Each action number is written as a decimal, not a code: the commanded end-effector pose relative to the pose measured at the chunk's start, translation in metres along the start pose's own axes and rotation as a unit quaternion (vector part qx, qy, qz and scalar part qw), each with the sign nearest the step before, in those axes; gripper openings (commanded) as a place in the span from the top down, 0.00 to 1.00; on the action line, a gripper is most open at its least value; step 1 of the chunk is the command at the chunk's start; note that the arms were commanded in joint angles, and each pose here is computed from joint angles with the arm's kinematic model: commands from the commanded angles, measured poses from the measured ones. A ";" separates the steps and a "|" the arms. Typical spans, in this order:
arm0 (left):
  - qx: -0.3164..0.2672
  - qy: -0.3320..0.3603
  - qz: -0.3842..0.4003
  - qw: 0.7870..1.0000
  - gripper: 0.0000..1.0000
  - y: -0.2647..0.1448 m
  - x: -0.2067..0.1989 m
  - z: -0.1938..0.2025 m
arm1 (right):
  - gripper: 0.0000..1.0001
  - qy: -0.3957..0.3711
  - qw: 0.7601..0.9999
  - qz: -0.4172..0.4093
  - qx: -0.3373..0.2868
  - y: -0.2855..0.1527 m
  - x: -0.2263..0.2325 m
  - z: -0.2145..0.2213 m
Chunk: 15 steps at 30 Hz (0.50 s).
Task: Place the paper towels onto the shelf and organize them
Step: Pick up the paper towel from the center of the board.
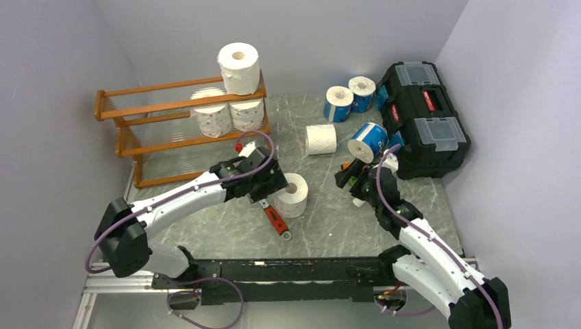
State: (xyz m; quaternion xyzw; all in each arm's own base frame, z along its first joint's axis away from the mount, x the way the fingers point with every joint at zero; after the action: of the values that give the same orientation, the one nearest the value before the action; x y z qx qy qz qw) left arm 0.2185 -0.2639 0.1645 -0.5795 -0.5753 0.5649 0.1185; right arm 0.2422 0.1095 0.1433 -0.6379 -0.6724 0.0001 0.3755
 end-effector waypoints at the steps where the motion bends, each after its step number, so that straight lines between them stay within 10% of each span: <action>1: 0.009 -0.023 -0.005 1.000 0.19 0.000 -0.009 0.002 | 0.01 -0.002 1.000 -0.019 -0.020 -0.003 0.007 -0.010; 15: 0.023 -0.013 -0.019 0.999 0.27 0.009 -0.015 0.008 | 0.01 -0.002 1.000 -0.020 -0.022 -0.004 0.007 -0.010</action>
State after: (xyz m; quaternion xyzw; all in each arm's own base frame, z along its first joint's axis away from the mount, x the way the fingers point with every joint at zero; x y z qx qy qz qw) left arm 0.2196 -0.2752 0.1556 -0.5627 -0.5776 0.5740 0.1424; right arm 0.2419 0.1089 0.1472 -0.6372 -0.6749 -0.0065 0.3720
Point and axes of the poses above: each gripper's point midway between its finger pads, its own y axis out along the fingers, its own x axis along the line the jaws close on, z = x × y, the point moved 3 cm from there along -y, back along the fingers, and after that the axes turned 4 degrees about -y, right-handed, at the moved point
